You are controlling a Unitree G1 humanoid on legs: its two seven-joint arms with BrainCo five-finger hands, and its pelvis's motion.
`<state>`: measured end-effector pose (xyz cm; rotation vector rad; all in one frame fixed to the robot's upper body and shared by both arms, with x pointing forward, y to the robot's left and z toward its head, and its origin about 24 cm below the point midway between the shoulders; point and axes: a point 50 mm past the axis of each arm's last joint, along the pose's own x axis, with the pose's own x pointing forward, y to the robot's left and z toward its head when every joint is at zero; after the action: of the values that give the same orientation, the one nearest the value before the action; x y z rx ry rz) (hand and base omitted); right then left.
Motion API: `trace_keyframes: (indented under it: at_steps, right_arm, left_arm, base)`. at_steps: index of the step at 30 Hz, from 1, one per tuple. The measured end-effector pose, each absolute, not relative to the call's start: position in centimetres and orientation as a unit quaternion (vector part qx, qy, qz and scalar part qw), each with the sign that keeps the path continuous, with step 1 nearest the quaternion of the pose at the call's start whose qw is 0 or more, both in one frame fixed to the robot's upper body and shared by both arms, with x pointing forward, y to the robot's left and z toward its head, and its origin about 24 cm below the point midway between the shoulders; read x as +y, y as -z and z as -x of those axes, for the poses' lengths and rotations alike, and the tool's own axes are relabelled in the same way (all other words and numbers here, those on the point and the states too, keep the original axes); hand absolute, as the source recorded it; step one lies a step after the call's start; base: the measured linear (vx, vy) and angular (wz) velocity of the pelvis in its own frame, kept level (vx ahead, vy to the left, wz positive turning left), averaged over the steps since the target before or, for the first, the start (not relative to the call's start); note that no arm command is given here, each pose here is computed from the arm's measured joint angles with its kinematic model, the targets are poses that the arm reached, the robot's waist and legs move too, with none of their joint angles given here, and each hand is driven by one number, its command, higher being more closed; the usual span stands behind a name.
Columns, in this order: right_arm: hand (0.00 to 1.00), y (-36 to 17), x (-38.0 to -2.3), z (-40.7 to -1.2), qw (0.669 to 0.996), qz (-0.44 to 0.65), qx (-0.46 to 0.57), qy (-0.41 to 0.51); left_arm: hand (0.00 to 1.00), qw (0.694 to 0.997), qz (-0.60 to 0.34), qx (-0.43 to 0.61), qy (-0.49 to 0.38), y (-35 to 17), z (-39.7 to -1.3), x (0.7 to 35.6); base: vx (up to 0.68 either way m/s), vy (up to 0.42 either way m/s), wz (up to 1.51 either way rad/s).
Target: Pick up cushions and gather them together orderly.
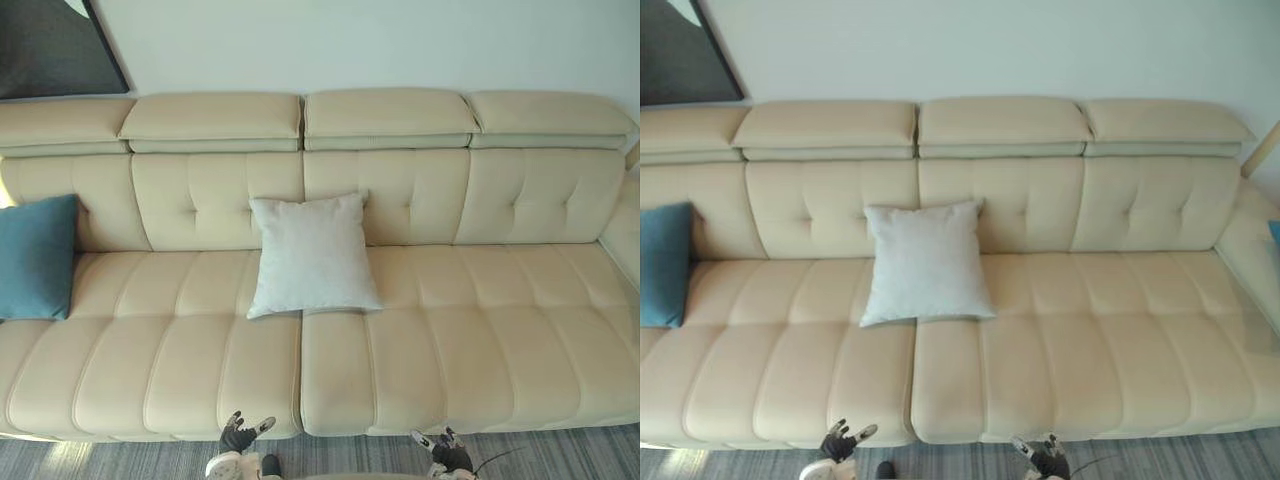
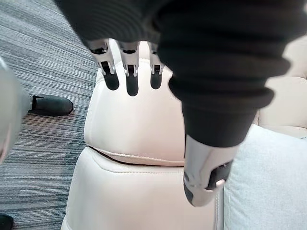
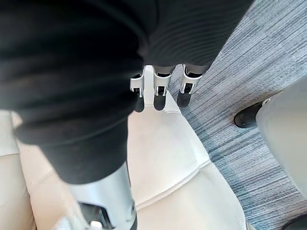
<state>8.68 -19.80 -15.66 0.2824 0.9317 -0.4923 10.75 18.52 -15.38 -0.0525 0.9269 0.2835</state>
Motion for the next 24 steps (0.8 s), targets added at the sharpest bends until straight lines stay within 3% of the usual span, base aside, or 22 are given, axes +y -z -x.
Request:
trace_keyframes:
  at_steps: [7, 16, 19, 24]
  right_arm:
    - [0.00, 15.4, -19.5, -10.1, 0.864, -0.128, 0.435, 0.217]
    - [0.00, 14.3, -17.7, -13.7, 0.896, -0.099, 0.402, 0.162]
    - [0.00, 14.1, -17.6, -14.3, 0.900, -0.096, 0.395, 0.156]
    - [0.00, 13.1, -19.1, -16.2, 0.914, -0.073, 0.364, 0.161]
  left_arm:
    - [0.00, 0.886, 0.005, 0.448, -0.115, 15.4, -11.2, 18.4]
    - [0.00, 0.913, 0.009, 0.394, -0.102, 13.9, -14.9, 17.4]
    - [0.00, 0.918, 0.003, 0.381, -0.115, 13.5, -15.3, 18.2]
    - [0.00, 0.911, 0.018, 0.399, -0.097, 14.0, -14.8, 15.9]
  base:
    - [-0.02, 0.026, -0.30]
    - [-0.04, -0.008, -0.06]
    - [-0.09, -0.190, 0.33]
    - [-0.23, -0.179, -0.12]
